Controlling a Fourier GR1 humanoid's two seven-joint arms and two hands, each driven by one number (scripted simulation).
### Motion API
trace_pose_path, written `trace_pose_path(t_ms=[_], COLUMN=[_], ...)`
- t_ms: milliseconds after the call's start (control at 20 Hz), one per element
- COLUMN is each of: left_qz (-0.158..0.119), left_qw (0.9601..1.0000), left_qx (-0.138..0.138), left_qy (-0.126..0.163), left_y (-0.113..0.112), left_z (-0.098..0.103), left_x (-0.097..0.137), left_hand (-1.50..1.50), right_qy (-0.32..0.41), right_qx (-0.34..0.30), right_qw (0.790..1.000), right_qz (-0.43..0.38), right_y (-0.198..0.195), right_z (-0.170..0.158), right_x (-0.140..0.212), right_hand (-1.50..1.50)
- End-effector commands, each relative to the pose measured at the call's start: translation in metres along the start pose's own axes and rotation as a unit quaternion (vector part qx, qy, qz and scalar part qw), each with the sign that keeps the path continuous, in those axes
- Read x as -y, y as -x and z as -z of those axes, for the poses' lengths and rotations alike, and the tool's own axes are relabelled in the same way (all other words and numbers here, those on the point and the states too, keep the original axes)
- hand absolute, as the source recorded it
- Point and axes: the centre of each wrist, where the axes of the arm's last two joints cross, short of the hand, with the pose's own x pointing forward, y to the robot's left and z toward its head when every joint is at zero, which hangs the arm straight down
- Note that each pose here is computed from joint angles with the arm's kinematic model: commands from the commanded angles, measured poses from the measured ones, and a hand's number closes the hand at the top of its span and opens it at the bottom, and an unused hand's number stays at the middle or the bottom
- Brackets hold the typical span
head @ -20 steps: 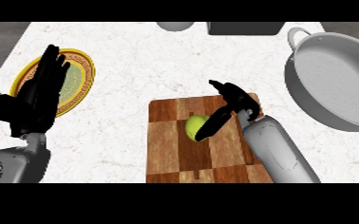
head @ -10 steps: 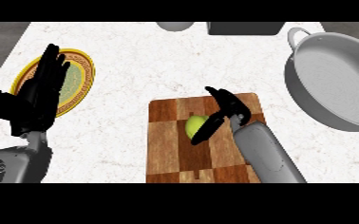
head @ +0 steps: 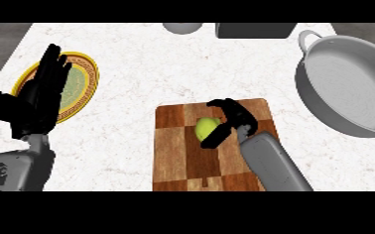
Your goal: Pick the pear from the cutting board and place it in the pot
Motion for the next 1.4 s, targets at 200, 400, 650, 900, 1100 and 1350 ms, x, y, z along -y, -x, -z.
trace_pose_path(t_ms=[200, 400, 650, 900, 1100, 1350], left_qz=[-0.007, 0.000, -0.004, 0.002, -0.005, -0.002], left_qw=[1.0000, 1.0000, 0.9998, 0.9995, 0.9995, 0.9988], left_qx=[0.004, 0.003, -0.015, -0.025, -0.015, -0.016], left_qy=[0.005, 0.006, -0.011, -0.021, -0.029, -0.046], left_y=[0.000, 0.001, 0.007, 0.012, 0.010, 0.005], left_z=[0.005, -0.007, -0.005, -0.014, -0.020, -0.017], left_x=[-0.001, -0.005, -0.008, -0.022, -0.012, -0.028], left_hand=[0.00, 0.00, 0.00, 0.00, 0.00, 0.00], right_qy=[-0.008, -0.017, -0.077, -0.090, -0.043, 0.105], right_qx=[0.031, 0.034, 0.211, 0.328, 0.374, 0.449], right_qw=[0.999, 0.999, 0.939, 0.860, 0.837, 0.844], right_qz=[-0.036, -0.037, -0.259, -0.381, -0.397, -0.275], right_y=[0.014, 0.010, 0.034, 0.061, 0.106, 0.117], right_z=[0.017, 0.015, -0.037, -0.087, -0.131, -0.173], right_x=[-0.026, -0.025, -0.059, -0.049, -0.021, 0.011], right_hand=[1.50, 1.50, 1.50, 1.50, 1.50, 1.50])
